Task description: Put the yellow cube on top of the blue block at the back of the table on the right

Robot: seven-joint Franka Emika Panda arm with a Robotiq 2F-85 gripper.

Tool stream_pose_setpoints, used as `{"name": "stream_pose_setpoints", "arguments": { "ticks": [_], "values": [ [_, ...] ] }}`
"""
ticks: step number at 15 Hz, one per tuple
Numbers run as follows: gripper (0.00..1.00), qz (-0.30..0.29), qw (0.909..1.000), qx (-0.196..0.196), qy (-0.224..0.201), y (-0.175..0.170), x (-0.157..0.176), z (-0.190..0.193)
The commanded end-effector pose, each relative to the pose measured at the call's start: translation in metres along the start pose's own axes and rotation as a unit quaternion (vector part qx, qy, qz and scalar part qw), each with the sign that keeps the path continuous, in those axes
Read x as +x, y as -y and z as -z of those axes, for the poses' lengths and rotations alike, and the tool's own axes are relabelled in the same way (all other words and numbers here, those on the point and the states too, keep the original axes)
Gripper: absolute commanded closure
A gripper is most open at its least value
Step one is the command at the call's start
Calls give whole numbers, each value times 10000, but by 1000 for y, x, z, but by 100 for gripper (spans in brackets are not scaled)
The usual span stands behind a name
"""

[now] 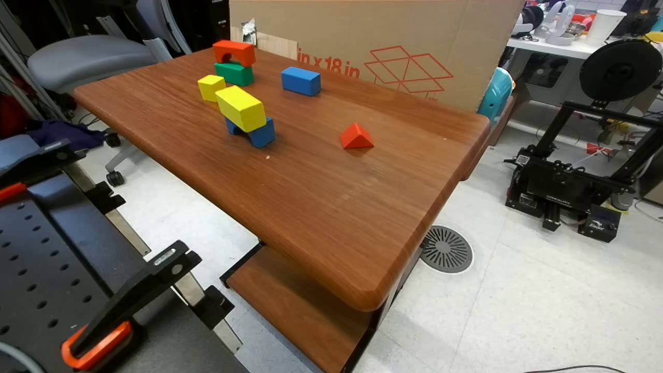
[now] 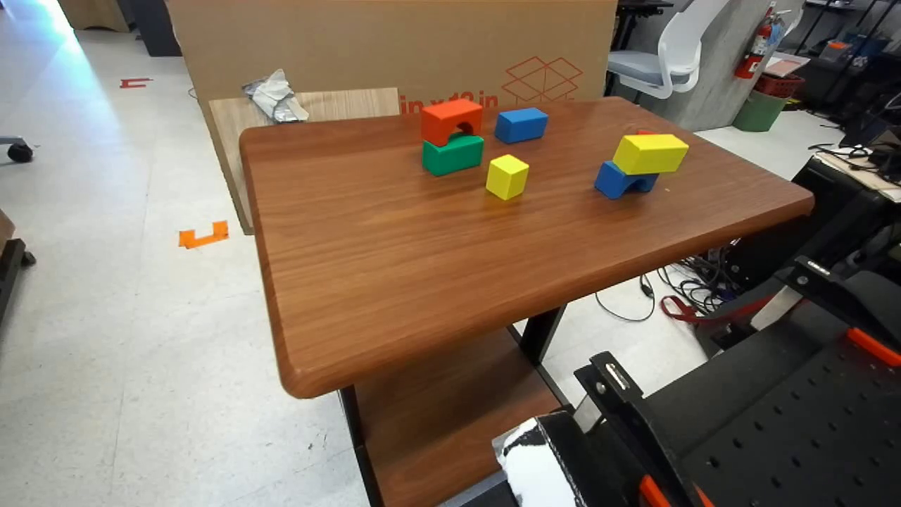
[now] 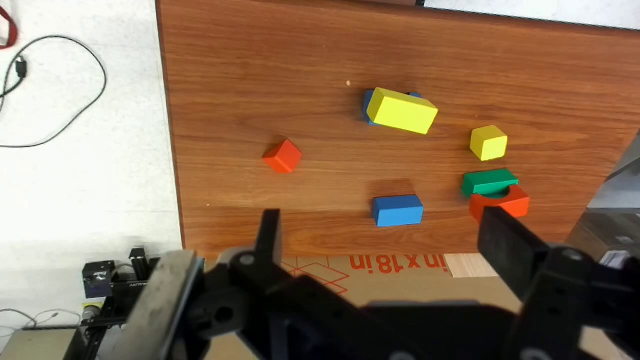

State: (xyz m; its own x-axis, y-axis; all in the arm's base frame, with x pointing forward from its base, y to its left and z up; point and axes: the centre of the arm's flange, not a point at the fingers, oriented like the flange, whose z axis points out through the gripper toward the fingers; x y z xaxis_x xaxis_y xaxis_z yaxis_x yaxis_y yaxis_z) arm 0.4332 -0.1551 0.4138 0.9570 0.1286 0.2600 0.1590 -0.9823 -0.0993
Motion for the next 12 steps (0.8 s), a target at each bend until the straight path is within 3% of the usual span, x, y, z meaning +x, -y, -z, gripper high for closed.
{"name": "stream_pose_setpoints", "arguments": {
  "ticks": [1, 5, 12],
  "values": [
    [0, 0, 10000, 0, 0, 0, 0, 0],
    [0, -45, 9999, -56, 113, 18, 16, -10],
    [0, 547, 9962, -397, 548, 110, 48, -64]
  ]
}}
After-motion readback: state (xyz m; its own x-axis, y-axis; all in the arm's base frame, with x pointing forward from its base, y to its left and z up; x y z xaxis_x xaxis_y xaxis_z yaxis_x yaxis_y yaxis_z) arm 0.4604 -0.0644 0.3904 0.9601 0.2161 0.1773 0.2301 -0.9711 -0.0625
